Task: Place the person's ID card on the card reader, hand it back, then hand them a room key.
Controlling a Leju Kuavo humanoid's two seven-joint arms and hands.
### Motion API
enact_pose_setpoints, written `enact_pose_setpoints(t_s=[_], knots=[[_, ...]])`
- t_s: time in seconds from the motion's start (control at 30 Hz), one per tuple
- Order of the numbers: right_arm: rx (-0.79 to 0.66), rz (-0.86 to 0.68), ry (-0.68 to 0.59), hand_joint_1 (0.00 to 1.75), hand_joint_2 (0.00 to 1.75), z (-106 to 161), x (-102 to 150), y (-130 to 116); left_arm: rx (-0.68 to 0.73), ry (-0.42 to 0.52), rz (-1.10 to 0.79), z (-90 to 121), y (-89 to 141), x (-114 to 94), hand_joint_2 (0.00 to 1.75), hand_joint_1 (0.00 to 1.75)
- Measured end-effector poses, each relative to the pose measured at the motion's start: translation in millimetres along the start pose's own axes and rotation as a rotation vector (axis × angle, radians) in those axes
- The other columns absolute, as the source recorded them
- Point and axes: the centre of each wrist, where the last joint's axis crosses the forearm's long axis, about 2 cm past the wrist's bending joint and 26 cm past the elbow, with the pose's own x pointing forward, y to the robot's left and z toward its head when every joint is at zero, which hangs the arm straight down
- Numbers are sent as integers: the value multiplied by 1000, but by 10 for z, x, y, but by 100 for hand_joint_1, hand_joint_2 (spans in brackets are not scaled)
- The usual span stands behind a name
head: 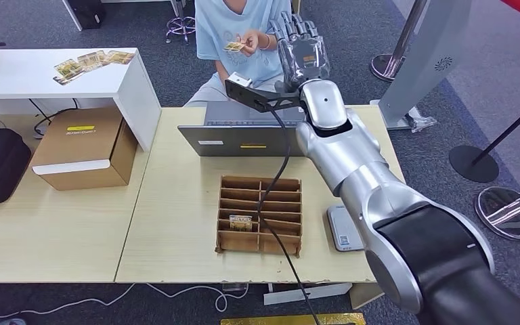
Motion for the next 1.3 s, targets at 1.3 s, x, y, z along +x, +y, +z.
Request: enact_pose_setpoints(t_s=[1.3], knots=[[109,-859,30,0,175,-80,-360,-51,-46,8,22,8,9,-74,0,0]])
